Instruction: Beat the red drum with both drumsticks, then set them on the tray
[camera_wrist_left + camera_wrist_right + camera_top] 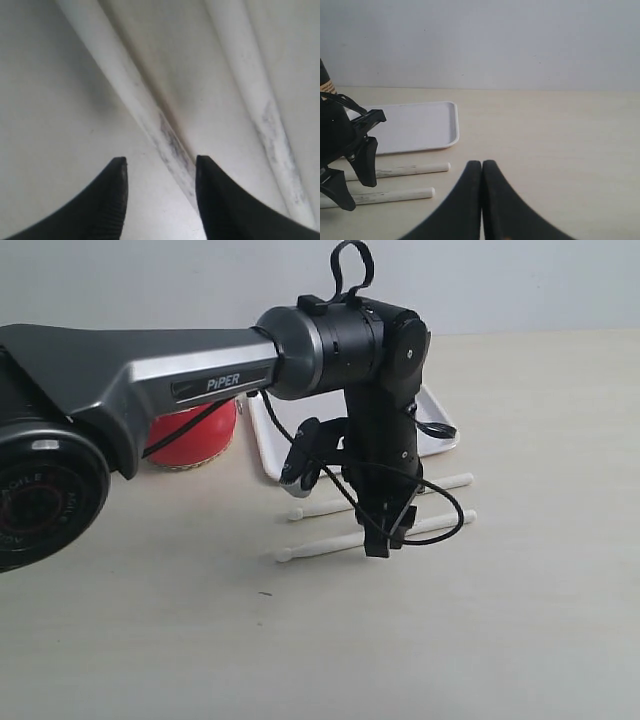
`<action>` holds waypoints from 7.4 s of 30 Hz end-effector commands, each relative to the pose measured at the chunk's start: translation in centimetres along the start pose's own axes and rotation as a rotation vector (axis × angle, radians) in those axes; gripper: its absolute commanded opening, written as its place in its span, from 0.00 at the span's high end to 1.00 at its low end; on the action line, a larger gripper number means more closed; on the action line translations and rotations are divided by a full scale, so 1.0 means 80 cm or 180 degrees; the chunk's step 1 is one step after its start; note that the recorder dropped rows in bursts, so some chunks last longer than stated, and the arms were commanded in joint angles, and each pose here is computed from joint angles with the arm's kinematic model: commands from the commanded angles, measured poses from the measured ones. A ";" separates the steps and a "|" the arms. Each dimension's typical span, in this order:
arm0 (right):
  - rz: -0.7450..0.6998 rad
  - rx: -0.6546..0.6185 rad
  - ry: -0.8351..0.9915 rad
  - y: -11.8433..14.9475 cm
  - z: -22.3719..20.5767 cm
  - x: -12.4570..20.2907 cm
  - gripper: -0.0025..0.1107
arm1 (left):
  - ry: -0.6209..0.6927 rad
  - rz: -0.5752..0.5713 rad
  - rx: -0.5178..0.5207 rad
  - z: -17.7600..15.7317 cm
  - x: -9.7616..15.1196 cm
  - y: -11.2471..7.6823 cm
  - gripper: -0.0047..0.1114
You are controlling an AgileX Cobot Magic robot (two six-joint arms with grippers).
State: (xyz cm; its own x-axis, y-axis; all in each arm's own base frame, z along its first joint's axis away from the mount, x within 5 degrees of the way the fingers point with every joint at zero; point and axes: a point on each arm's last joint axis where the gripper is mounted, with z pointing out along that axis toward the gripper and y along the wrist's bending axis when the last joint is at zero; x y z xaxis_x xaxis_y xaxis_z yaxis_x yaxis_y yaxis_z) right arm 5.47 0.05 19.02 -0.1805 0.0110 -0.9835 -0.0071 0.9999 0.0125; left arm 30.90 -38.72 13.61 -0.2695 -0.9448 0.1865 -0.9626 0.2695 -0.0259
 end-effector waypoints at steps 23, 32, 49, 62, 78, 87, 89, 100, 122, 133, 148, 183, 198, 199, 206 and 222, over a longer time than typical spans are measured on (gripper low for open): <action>-0.0016 0.0017 -0.0012 0.000 0.001 0.001 0.98 | 0.0143 -0.0204 -0.0271 0.029 0.000 0.004 0.96; -0.0016 0.0017 -0.0012 0.000 0.001 0.001 0.98 | -0.0029 -0.0051 -0.0249 -0.004 0.003 0.012 0.96; -0.0016 0.0017 -0.0012 0.000 0.001 0.001 0.98 | -0.1094 0.1749 0.1198 -0.162 0.033 0.039 0.96; -0.0017 0.0017 -0.0012 0.000 0.001 0.001 0.98 | -0.1894 0.2905 0.2186 -0.198 0.053 0.041 0.96; -0.0017 0.0017 -0.0012 0.000 0.001 0.001 0.98 | -0.1703 0.3978 0.3198 -0.238 -0.003 0.064 0.96; -0.0011 0.0017 -0.0012 0.000 0.001 0.001 0.98 | -0.1542 0.4604 0.3645 -0.265 -0.044 0.113 0.96; -0.0011 0.0017 -0.0012 0.000 0.001 0.001 0.98 | -0.1547 0.4604 0.3661 -0.269 -0.047 0.118 0.96; -0.0016 0.0017 -0.0012 0.000 0.001 0.001 0.98 | -0.1491 0.4591 0.3707 -0.271 -0.045 0.122 0.96; -0.0010 0.0017 -0.0012 0.000 0.001 0.001 0.98 | -0.2099 0.5060 0.2718 -0.324 -0.163 0.159 0.96; -0.0017 0.0017 -0.0012 0.000 0.001 0.001 0.98 | -0.2362 0.4699 0.1998 -0.359 -0.260 0.208 0.96; -0.0011 0.0017 -0.0012 0.000 0.001 0.001 0.98 | -0.2339 0.3771 0.1281 -0.354 -0.349 0.256 0.96; 0.0600 -0.0280 0.0002 0.010 0.000 0.001 0.98 | -0.2343 0.3773 0.1277 -0.354 -0.349 0.256 0.96; 0.1082 -0.0923 -0.0975 0.026 -0.015 -0.052 0.98 | -0.2343 0.3773 0.1277 -0.354 -0.349 0.256 0.96; 0.1075 -0.0926 -0.1034 0.026 -0.018 -0.059 0.98 | -0.2343 0.3773 0.1277 -0.354 -0.349 0.256 0.96; 0.0865 -0.1049 -0.1404 0.030 -0.040 -0.143 0.98 | -0.2343 0.3773 0.1277 -0.354 -0.349 0.256 0.96; 0.0055 -0.1374 0.1022 0.050 0.131 -0.248 0.98 | -0.2343 0.3773 0.1277 -0.354 -0.349 0.256 0.96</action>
State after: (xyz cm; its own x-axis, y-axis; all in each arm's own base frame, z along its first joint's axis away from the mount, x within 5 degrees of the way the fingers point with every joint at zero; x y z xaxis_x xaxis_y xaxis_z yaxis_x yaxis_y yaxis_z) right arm 17.33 4.24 37.73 -0.2937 0.0126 -0.9558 -0.4320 0.8902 0.1445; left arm 19.60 -1.53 35.67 -0.7319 -0.1226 -0.6703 -0.0801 0.9923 -0.0941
